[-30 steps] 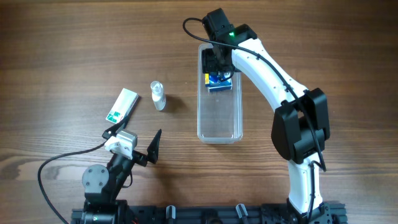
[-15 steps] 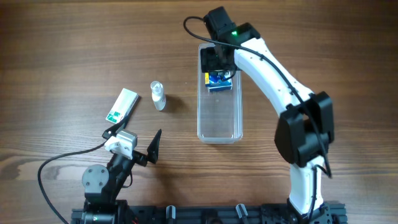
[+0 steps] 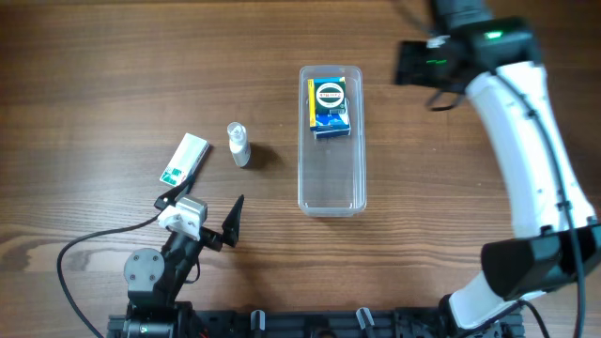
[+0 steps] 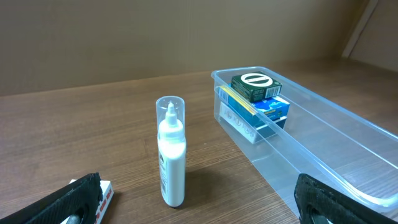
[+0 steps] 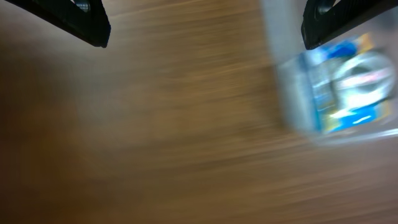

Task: Pack container
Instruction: 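Retract the right arm and move the left gripper to the white-green box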

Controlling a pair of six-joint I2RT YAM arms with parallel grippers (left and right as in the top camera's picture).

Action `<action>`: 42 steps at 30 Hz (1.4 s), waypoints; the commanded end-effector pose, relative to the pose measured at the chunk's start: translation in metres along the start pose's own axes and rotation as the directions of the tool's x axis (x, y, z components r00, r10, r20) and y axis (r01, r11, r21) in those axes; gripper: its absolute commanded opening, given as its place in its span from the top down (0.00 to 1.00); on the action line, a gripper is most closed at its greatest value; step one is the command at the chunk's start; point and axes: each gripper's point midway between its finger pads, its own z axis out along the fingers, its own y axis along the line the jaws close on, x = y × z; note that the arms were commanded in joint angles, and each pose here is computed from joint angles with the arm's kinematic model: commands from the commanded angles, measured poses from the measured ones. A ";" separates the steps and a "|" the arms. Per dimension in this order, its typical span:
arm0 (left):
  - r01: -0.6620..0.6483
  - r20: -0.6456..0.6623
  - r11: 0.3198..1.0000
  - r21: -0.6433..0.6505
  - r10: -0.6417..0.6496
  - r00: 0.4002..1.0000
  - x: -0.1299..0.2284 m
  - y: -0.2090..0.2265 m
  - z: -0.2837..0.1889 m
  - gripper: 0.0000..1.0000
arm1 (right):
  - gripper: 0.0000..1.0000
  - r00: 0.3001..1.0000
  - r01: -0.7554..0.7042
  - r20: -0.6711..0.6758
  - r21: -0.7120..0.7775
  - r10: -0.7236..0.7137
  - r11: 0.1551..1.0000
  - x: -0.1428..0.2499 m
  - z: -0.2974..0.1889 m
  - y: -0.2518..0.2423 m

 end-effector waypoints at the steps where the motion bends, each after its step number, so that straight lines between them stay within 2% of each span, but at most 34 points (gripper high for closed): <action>1: -0.005 -0.007 1.000 -0.011 0.004 1.000 0.002 0.002 0.000 0.00 | 0.00 0.981 -0.157 -0.110 0.020 0.158 0.987 0.013 0.034 -0.063; 4: -0.005 -0.007 1.000 -0.011 0.004 1.000 0.002 0.002 0.000 0.00 | 0.00 0.934 -0.301 -0.193 0.029 0.301 0.953 0.035 0.060 -0.111; 6: -0.004 -0.007 1.000 -0.011 0.004 1.000 0.002 0.002 0.000 0.00 | 0.00 0.913 -0.341 -0.215 0.058 0.345 0.938 0.045 0.069 -0.129; 13: -0.005 -0.007 1.000 -0.011 0.004 1.000 0.002 0.002 0.000 0.00 | 0.00 0.888 -0.383 -0.234 0.097 0.395 0.919 0.063 0.090 -0.150; 17: -0.004 -0.007 1.000 -0.011 0.004 1.000 0.002 0.002 0.000 0.00 | 0.00 0.896 -0.387 -0.199 0.085 0.396 0.918 0.055 0.093 -0.151; 27: -0.005 -0.007 1.000 -0.011 0.004 1.000 0.002 0.002 0.000 0.00 | 0.00 0.917 -0.399 0.024 0.012 0.398 0.917 -0.003 0.099 -0.156; 34: -0.007 -0.001 1.000 -0.011 0.007 1.000 0.001 0.002 0.000 0.00 | 0.00 0.916 -0.399 0.052 0.002 0.398 0.917 -0.010 0.099 -0.157; 42: -0.045 0.109 0.990 0.136 0.030 0.994 -0.026 -0.024 -0.003 0.00 | 0.00 0.916 -0.398 0.052 0.002 0.398 0.917 -0.010 0.099 -0.157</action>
